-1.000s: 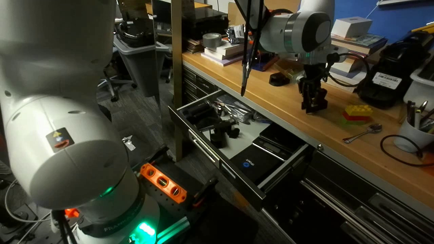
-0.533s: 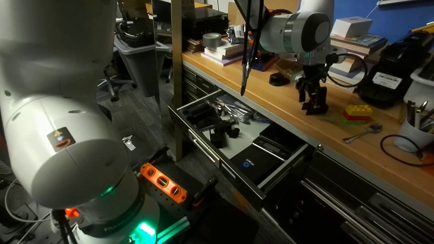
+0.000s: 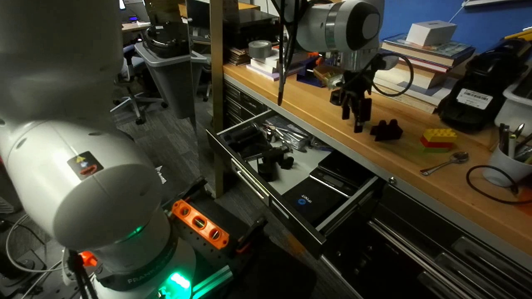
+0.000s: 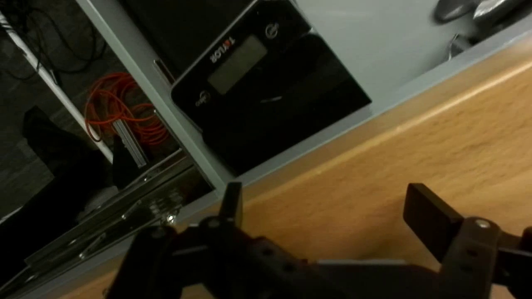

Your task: Open the top central drawer then remove the three black objects and put them on the table

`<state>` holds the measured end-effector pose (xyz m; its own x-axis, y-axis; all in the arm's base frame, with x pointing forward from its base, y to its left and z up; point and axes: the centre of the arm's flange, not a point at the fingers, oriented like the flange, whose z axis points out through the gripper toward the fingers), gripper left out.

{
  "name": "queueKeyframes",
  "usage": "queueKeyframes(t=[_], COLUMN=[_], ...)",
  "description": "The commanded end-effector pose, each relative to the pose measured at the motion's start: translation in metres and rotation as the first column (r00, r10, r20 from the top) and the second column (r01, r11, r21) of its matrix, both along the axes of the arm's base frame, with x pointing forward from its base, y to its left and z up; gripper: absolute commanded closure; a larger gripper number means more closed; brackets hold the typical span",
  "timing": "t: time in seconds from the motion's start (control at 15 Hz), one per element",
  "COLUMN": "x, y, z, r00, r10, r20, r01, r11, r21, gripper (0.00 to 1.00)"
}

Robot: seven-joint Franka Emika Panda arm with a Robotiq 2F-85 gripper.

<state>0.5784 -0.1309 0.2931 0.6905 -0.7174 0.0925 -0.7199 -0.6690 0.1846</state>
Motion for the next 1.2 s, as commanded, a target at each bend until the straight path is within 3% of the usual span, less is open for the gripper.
queueKeyframes(t=[0.0,0.4,1.13], x=[-0.052,-0.102,-0.122], y=[0.054,0.115,0.115], z=[0.019,-0.017,-0.094], r00=[1.000,1.000,0.977], r10=[-0.031,-0.022,-0.193], r20=[0.008,0.015,0.086], r01=[0.030,0.019,0.171], r11=[0.997,0.985,0.962], r21=[0.073,0.172,0.211], gripper=[0.00,0.00,0.00])
